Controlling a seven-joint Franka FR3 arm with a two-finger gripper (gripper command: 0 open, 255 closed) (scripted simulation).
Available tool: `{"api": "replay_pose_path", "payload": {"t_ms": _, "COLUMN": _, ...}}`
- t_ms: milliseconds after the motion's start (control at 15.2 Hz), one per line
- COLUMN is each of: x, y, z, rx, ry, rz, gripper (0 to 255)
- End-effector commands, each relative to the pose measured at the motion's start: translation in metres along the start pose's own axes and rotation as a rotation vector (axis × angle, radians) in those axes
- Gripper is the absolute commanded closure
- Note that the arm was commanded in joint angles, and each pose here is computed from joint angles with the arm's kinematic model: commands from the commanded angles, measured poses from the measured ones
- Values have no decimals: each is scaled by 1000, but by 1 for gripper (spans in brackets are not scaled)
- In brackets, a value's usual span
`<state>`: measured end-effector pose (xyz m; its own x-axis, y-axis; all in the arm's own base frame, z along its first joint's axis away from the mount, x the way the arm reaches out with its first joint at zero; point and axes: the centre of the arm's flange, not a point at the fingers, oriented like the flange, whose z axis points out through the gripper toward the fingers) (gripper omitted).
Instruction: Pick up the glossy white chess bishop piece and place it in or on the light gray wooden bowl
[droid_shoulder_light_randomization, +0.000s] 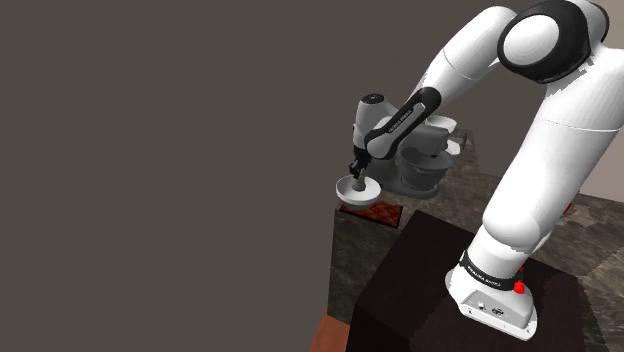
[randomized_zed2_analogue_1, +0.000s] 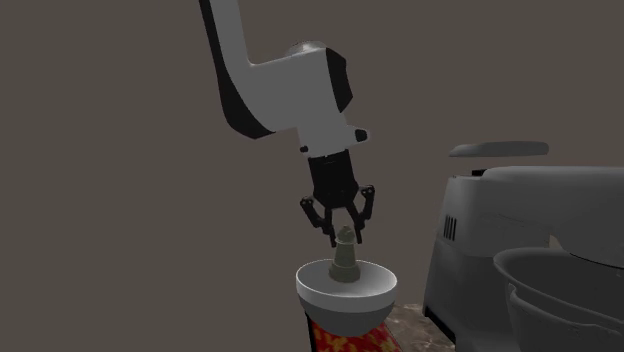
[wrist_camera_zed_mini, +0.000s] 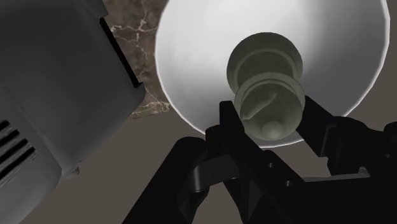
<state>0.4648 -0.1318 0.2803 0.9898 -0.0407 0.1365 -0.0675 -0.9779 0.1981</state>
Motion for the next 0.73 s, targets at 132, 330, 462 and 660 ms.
{"api": "replay_pose_path", "payload": {"t_ms": 132, "x": 0, "y": 0, "z": 0, "rx": 0, "ry": 0, "rz": 0, "gripper": 0}}
{"api": "replay_pose_path", "payload": {"t_ms": 330, "x": 0, "y": 0, "z": 0, "rx": 0, "ry": 0, "rz": 0, "gripper": 0}}
{"api": "replay_pose_path", "payload": {"t_ms": 462, "x": 0, "y": 0, "z": -26, "rx": 0, "ry": 0, "rz": 0, "gripper": 0}}
{"api": "replay_pose_path", "payload": {"t_ms": 660, "x": 0, "y": 0, "z": -50, "rx": 0, "ry": 0, "rz": 0, "gripper": 0}}
